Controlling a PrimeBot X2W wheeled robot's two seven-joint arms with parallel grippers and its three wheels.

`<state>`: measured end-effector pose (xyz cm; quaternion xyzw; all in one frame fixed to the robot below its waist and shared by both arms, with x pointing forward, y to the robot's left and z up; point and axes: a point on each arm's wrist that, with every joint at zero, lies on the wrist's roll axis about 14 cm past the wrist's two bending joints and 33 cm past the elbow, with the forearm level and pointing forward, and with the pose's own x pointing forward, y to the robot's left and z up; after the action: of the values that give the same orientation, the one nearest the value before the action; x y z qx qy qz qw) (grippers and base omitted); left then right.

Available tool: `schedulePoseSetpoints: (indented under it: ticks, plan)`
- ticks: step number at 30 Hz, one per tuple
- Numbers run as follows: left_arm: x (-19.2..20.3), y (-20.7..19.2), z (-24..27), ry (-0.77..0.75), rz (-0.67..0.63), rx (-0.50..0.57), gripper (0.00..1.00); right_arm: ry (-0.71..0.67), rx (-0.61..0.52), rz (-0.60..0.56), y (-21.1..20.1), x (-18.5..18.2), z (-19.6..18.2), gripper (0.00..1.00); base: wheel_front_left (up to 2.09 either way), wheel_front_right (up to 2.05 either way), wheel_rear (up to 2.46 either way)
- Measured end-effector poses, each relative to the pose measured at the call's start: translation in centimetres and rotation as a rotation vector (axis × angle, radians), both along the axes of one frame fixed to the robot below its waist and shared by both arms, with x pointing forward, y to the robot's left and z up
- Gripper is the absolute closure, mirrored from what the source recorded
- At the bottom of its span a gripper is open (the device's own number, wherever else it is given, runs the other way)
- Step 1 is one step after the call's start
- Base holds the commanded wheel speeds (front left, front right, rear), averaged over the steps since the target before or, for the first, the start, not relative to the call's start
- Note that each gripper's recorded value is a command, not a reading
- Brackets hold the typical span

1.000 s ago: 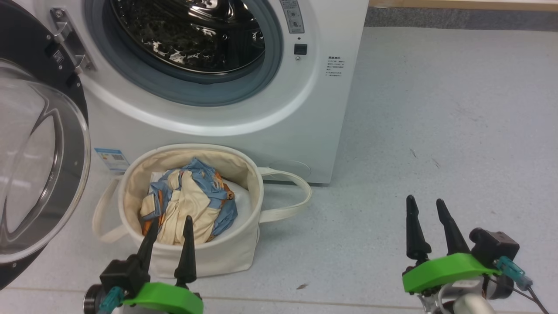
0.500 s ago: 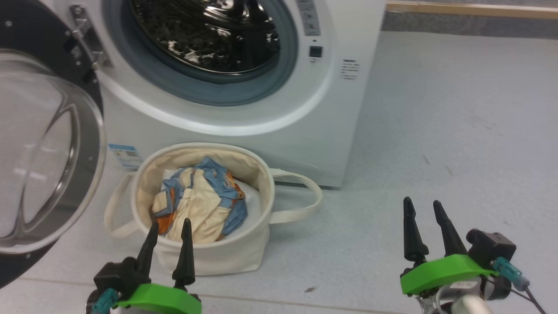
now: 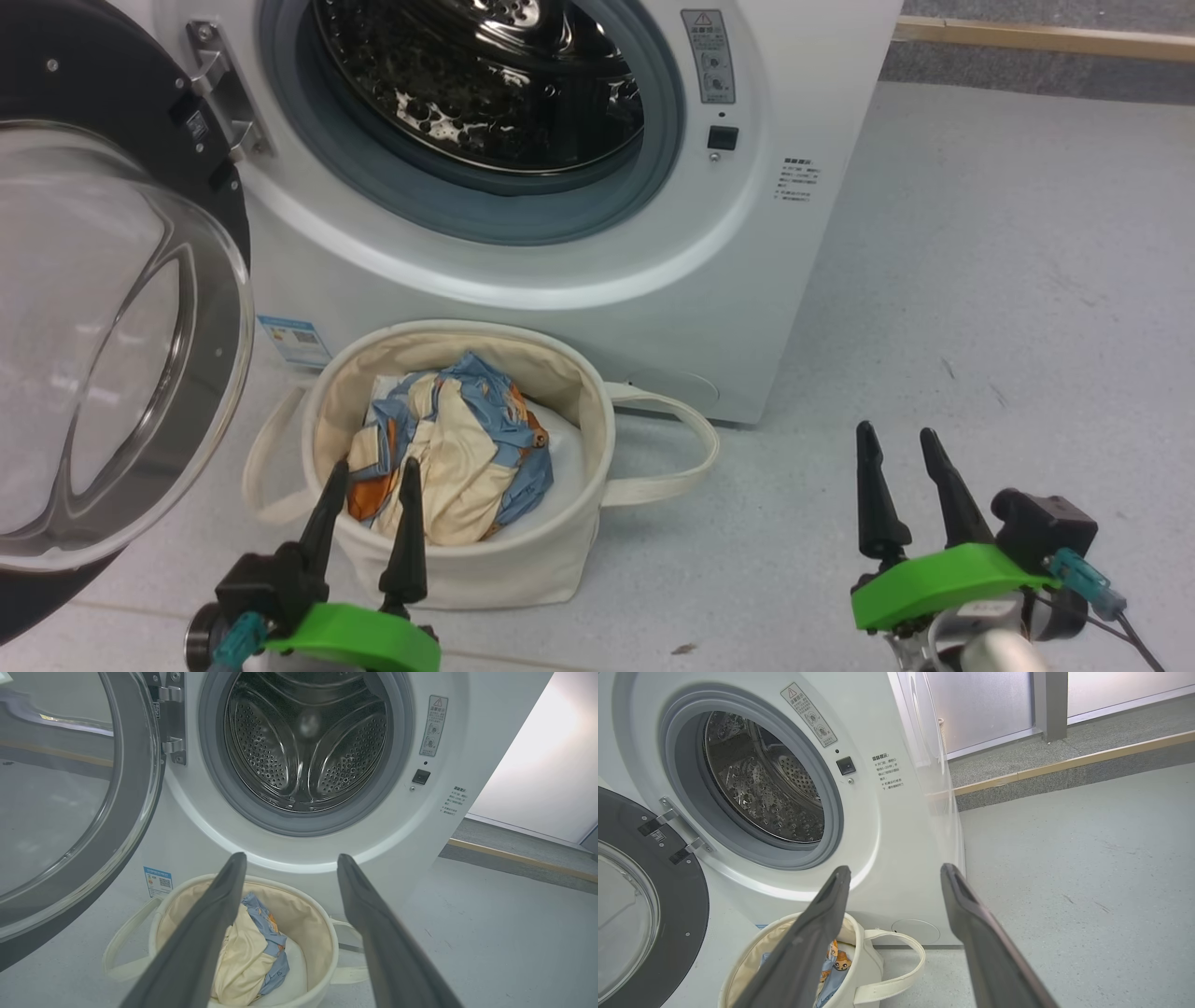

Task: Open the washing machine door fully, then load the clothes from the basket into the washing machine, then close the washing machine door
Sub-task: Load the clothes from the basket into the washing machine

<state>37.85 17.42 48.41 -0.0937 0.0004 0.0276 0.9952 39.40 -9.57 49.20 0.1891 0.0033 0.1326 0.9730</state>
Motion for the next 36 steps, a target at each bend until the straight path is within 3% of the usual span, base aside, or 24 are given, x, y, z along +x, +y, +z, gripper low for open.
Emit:
schedulePoseSetpoints:
  ticks: [12, 18, 25, 30, 36]
  plan:
    - [0.5, -1.3, -2.4, 0.072, -0.048, 0.004, 0.00, 0.035, -0.022, 0.025, 0.7, 0.3, -1.5, 0.00, 0.00, 0.00, 0.00]
    - [2.8, -2.5, -4.4, 0.122, -0.106, 0.041, 0.00, 0.041, -0.024, 0.007, 0.1, 2.0, -2.1, 0.00, 0.00, 0.00, 0.00]
    - [6.6, -4.4, -8.8, 0.236, -0.200, 0.118, 0.00, 0.053, -0.008, -0.021, -0.8, 4.6, -3.2, 0.00, 0.00, 0.00, 0.00]
    - [10.9, -3.1, -12.7, 0.333, -0.158, 0.167, 0.00, 0.052, 0.019, -0.043, -1.4, 7.5, -4.1, 0.00, 0.00, 0.00, 0.00]
    - [12.4, -3.2, -19.9, 0.523, -0.201, 0.210, 0.00, 0.120, 0.040, -0.084, -2.9, 8.9, -7.5, 0.00, 0.00, 0.00, 0.00]
